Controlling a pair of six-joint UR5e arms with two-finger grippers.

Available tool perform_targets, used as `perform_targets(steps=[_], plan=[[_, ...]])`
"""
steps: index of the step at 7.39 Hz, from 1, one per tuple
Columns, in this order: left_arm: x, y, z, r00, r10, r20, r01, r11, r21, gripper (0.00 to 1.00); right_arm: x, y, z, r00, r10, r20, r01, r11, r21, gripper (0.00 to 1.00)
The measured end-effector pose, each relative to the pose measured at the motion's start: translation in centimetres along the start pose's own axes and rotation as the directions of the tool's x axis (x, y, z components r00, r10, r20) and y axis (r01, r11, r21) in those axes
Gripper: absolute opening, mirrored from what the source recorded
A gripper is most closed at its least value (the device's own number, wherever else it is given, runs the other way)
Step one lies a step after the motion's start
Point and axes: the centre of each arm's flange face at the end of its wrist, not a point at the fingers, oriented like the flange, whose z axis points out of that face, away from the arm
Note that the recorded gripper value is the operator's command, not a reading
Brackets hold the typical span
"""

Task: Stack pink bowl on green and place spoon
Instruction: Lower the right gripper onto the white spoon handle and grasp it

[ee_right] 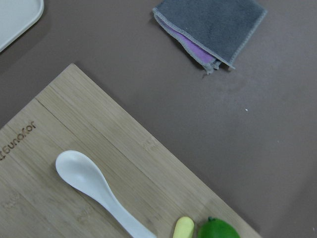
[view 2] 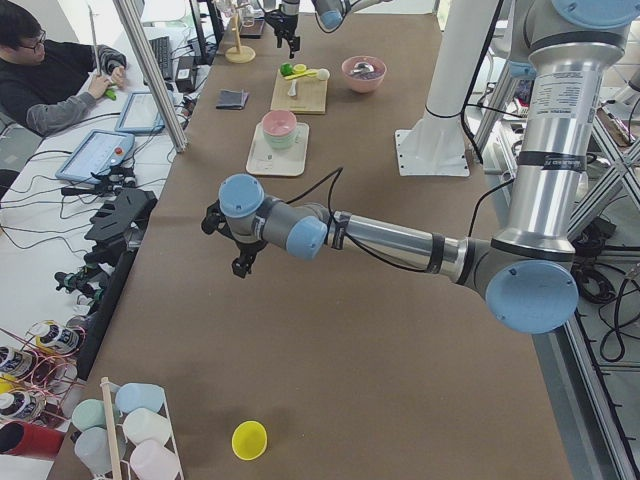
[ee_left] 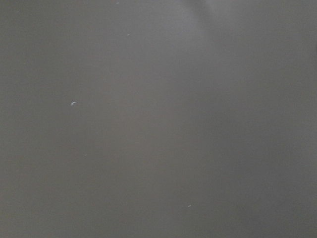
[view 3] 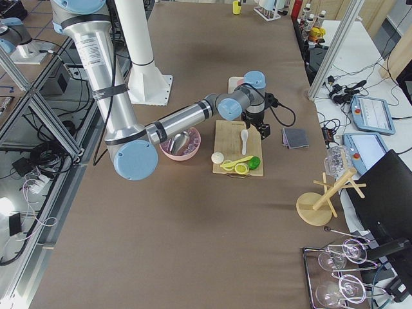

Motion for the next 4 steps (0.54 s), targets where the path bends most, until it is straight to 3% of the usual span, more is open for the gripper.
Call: perform_targets(steps=[2, 4], plan=[[-4.1, 3.1, -2.0, 0.998, 0.055, 0.012, -0.055, 0.998, -0.030, 0.99, 0.6, -0.3, 5.5, 0.990, -0.138, 0.032, 0.137, 0.990, 0.045, 0.94], [-5.0, 4.1, -2.9, 0.998, 0.058, 0.011, -0.058, 0.997, -0.044, 0.99, -0.2, 0.4, 8.1, 0.969, -0.236, 0.076, 0.231, 0.971, 0.062, 0.90]])
